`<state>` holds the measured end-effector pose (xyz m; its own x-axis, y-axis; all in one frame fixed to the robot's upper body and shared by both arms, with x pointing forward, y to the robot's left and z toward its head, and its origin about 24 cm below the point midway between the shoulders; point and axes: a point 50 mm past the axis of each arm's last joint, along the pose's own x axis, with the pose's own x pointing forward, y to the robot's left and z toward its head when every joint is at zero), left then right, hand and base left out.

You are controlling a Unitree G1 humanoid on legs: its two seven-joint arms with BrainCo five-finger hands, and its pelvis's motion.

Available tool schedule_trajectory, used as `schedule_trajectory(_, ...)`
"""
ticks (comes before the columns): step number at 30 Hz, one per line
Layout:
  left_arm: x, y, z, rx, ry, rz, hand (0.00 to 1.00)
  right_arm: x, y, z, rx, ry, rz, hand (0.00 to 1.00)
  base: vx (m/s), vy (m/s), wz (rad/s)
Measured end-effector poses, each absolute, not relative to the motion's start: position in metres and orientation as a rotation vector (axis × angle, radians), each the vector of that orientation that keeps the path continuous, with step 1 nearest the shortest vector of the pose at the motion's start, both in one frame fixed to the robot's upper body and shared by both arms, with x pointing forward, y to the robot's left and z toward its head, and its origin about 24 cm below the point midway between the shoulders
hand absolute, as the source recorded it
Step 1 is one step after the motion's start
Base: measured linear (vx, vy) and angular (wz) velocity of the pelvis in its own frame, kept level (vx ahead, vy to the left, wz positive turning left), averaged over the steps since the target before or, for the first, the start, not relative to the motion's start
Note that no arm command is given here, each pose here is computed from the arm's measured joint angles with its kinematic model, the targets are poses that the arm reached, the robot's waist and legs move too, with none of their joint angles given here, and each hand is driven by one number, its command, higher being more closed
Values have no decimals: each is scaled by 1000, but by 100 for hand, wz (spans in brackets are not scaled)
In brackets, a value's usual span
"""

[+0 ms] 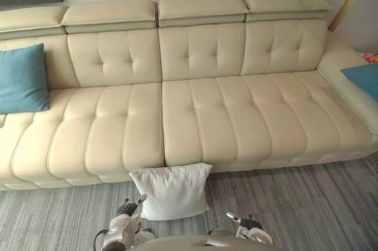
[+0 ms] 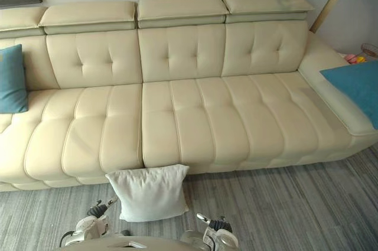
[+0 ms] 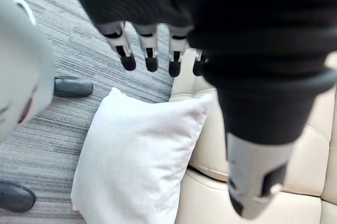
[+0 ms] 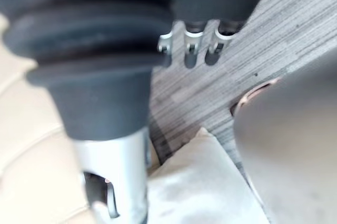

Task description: Pick up cushions and gather them together orderly.

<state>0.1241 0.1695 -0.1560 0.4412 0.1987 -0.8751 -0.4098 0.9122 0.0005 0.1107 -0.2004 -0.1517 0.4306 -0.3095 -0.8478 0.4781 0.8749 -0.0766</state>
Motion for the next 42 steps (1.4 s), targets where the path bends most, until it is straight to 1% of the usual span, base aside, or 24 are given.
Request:
schedule_trajectory(2,127,170,-155,-212,1044,372,0,115,-199,-151,152,1009,-455,0,7,37,11)
schedule_trajectory(4,135,173,-152,-195,1023,365,0,129,-195,-146,107,978,-402,0,-74,36,26)
schedule_trajectory(6,157,171,-144,-183,973,375,0,175,-188,-126,44,844,-318,0,-108,47,35)
schedule_trajectory(7,163,172,-142,-187,958,388,0,185,-184,-121,35,816,-293,0,-200,79,17)
schedule_trajectory(8,177,175,-135,-191,918,405,0,212,-176,-106,20,735,-246,0,-268,90,3)
schedule_trajectory(9,185,179,-131,-199,896,428,0,230,-171,-94,-3,677,-215,0,-343,104,-7)
schedule_trajectory(11,201,194,-118,-220,818,484,0,263,-165,-66,-44,544,-172,0,-276,85,-19)
schedule_trajectory(12,206,198,-114,-221,796,492,0,269,-164,-60,-53,519,-168,0,-218,56,-22)
schedule_trajectory(13,222,210,-101,-232,722,524,0,286,-166,-43,-75,456,-176,0,-200,29,-17)
schedule_trajectory(16,259,235,-65,-234,562,569,0,315,-179,-10,-122,343,-196,0,-193,6,-7)
schedule_trajectory(19,294,264,-19,-263,378,617,0,340,-199,28,-145,232,-247,0,-122,-10,0)
schedule_trajectory(23,320,290,31,-318,202,664,0,363,-222,81,-132,76,-338,0,-56,-20,5)
schedule_trajectory(25,332,296,54,-317,134,656,0,374,-229,115,-106,-15,-367,0,-43,-13,8)
schedule_trajectory(26,334,296,58,-318,123,654,0,376,-230,122,-95,-38,-369,0,-34,-18,4)
schedule_trajectory(29,344,290,75,-311,68,619,0,381,-228,163,-82,-185,-370,0,-29,-17,6)
schedule_trajectory(30,345,289,79,-307,55,612,0,382,-227,169,-81,-206,-367,0,-48,-22,4)
schedule_trajectory(31,349,285,91,-295,9,588,0,385,-221,184,-74,-256,-351,0,-52,-23,2)
schedule_trajectory(34,356,279,112,-291,-67,554,0,388,-213,204,-39,-323,-324,0,-59,-23,0)
schedule_trajectory(36,362,274,137,-294,-155,530,0,391,-202,221,-36,-370,-305,0,-79,-18,-1)
schedule_trajectory(39,368,261,164,-300,-244,494,0,392,-194,234,-17,-406,-306,0,-50,-2,1)
schedule_trajectory(40,370,255,172,-293,-270,479,0,393,-190,239,-10,-420,-296,100,-39,0,-1)
schedule_trajectory(41,371,252,177,-291,-284,470,0,392,-185,243,-4,-434,-282,100,-46,-2,-4)
schedule_trajectory(42,373,247,184,-292,-308,459,100,390,-178,252,11,-469,-271,100,-49,-5,-2)
